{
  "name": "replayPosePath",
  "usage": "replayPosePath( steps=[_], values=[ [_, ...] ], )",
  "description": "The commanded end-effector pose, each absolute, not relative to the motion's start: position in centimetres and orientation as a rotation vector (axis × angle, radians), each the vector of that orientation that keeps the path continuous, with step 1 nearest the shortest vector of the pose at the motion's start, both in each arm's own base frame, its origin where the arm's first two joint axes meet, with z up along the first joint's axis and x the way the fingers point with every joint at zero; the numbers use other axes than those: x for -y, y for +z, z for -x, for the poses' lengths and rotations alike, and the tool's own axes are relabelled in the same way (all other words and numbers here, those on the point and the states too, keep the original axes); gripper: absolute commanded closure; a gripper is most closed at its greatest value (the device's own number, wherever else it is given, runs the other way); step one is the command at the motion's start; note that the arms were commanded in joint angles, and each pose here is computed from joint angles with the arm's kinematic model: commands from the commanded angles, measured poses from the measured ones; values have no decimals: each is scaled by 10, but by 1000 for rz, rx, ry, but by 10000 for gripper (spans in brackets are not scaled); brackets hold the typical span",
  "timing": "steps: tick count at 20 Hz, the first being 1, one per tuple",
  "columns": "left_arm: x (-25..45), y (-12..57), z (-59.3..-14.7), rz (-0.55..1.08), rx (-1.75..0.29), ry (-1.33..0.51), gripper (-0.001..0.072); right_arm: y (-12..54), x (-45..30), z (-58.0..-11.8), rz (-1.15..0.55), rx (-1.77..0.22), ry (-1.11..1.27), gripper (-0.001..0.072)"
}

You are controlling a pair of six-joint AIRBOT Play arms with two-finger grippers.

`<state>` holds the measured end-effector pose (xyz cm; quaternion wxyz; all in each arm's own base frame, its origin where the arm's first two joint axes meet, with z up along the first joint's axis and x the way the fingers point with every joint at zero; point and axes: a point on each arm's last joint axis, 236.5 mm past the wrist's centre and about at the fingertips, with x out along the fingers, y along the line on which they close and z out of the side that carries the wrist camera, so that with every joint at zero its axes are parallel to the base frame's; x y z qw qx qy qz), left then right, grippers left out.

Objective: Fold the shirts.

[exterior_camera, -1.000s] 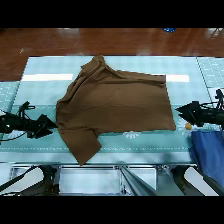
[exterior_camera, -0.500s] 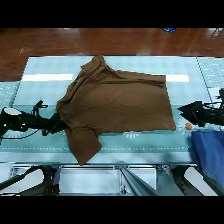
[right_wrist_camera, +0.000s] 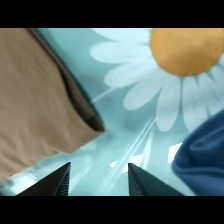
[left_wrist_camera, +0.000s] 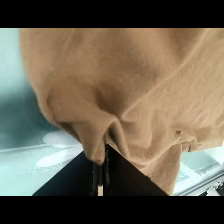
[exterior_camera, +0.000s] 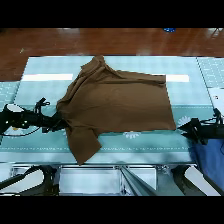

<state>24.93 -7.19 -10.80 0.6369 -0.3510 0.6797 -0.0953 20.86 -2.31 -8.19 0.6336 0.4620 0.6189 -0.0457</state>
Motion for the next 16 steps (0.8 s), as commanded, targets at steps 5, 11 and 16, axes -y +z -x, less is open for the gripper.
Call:
replayPosePath(
  steps=[5,11,16],
  values=[
    [74,-106,-249,807,-1555,-225,683,-97,8,-232,-1232,-1375,-29,304],
    [73,-106,-250,807,-1553,-225,683,-115,-21,-267,-1139,-1384,14,340],
    [65,-65,-299,765,-1429,-273,683,-48,-45,-326,-930,-1324,256,686]
  ],
)
